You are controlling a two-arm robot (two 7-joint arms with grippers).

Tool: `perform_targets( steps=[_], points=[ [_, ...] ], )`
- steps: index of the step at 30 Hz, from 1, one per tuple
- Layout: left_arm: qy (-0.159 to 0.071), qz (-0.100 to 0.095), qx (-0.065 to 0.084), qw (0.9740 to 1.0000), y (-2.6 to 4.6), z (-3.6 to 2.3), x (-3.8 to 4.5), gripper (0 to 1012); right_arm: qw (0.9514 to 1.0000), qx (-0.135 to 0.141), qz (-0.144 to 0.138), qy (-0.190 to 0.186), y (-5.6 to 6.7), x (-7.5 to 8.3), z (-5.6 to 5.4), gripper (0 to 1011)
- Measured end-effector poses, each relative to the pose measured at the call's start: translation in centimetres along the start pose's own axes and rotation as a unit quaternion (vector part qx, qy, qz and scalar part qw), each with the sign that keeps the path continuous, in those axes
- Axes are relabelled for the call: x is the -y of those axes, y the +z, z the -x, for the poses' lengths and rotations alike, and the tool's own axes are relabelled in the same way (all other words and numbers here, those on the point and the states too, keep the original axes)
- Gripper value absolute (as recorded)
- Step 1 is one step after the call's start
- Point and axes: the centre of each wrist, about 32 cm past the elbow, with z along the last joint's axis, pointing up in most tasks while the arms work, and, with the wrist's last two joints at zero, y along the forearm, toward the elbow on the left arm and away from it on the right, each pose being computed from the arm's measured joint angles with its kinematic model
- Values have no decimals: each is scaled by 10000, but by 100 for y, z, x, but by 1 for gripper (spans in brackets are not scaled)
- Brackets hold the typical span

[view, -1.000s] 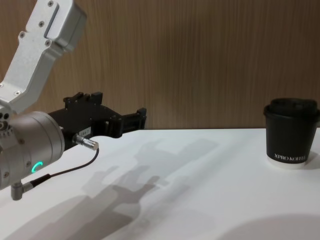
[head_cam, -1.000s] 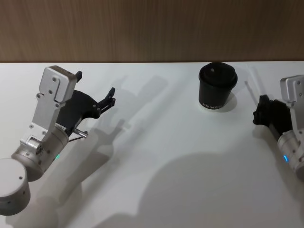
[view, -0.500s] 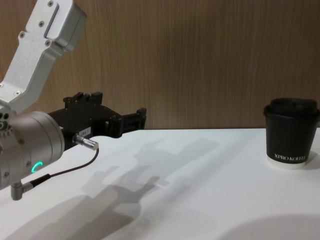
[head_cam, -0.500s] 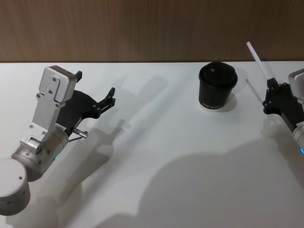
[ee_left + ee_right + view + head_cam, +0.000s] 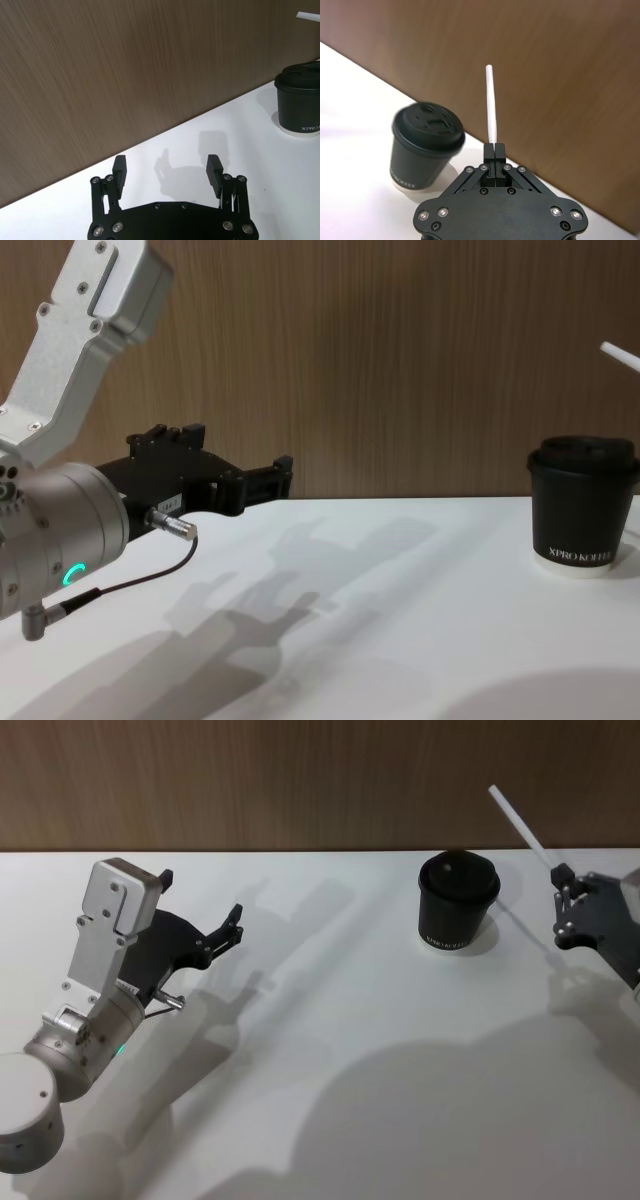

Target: Pick up the straw with one hand, pass it to the other hand, and insert it into the cup.

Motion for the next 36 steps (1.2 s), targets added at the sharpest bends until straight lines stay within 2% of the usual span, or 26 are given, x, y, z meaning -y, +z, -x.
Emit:
perform_targets(
  steps=[7, 15, 27, 32, 36],
  points=[
    [0, 0, 0, 10000, 0, 0, 0, 1003, 9985, 61, -361, 397, 44, -19, -102, 7],
    [0, 0, 0, 10000, 0, 0, 0, 1003, 9932, 52, -785, 858, 138, -78, -165, 7],
    [0, 0, 0, 10000, 0, 0, 0, 1002, 9821, -36, -1251, 1405, 265, -192, -150, 7],
    [0, 0, 0, 10000, 0, 0, 0, 1003, 9775, -97, -1392, 1585, 299, -244, -120, 7],
    [0, 0, 0, 10000, 0, 0, 0, 1003, 9755, -124, -1450, 1648, 312, -266, -106, 8]
  ],
)
